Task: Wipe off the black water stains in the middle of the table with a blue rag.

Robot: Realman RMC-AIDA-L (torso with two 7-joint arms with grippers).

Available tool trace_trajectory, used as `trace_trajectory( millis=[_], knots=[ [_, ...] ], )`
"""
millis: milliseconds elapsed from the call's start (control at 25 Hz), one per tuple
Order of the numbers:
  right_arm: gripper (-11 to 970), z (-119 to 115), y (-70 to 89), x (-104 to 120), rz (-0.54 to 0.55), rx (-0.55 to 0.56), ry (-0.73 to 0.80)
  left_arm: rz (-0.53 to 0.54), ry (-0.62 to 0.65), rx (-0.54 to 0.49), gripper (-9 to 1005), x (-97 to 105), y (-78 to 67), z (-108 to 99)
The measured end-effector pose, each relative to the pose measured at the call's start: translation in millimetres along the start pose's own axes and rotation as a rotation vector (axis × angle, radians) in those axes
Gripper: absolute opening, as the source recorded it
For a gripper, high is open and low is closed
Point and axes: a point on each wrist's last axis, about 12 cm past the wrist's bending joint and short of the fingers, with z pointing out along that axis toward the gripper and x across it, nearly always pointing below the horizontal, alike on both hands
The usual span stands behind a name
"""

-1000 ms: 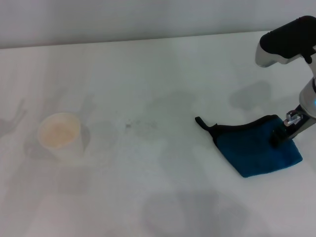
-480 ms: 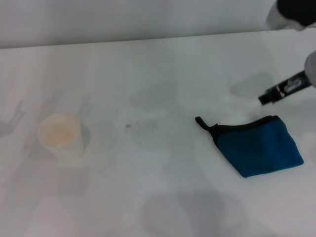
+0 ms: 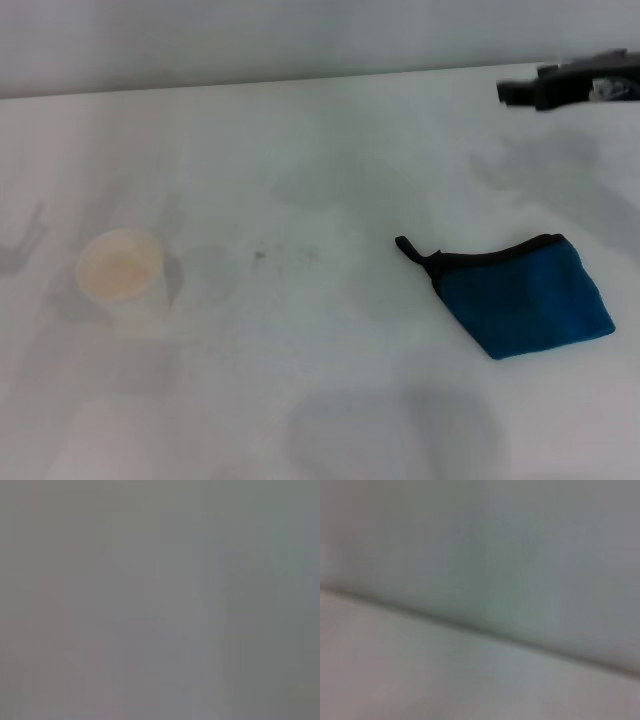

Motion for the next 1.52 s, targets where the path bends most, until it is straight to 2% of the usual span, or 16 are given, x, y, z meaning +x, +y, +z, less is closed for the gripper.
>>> trace_trajectory(
  millis=[320,640,760,880,1120,1400,1520],
  knots=[
    [553,13.2,-26.0,23.1,0.076,-0.116,-0.2,-0.001,0.002,-0.014,893,0.4,1.2,-2.4],
    [550,22.0,-58.6,79.5,0.198,-0.186,-0.506,0.0,0.007,-0.013,893,0.7,1.5,-0.1],
    [549,23.2,-63.1,100.1,0.185,-0.158,-0.567,0.0,0.017,-0.009,893,1.6,1.2,3.8],
    [548,23.8,-59.8,116.6,0.143,-0.119,-0.663,-0.001,0.021,-0.006,893,2.1,0.3,6.6],
    [546,10.5,-55.9,143.8,0.102,0.04,-0.874,-0.003,0.015,-0.006,893,1.3,-0.1,9.9],
    [543,3.0,-65.7,165.6,0.111,0.236,-0.886,-0.042,0.02,-0.054,893,3.7,-1.5,11.2],
    [542,0.7,-68.2,171.7,0.116,0.28,-0.879,-0.063,0.019,-0.061,893,4.7,-4.1,9.6]
  ],
)
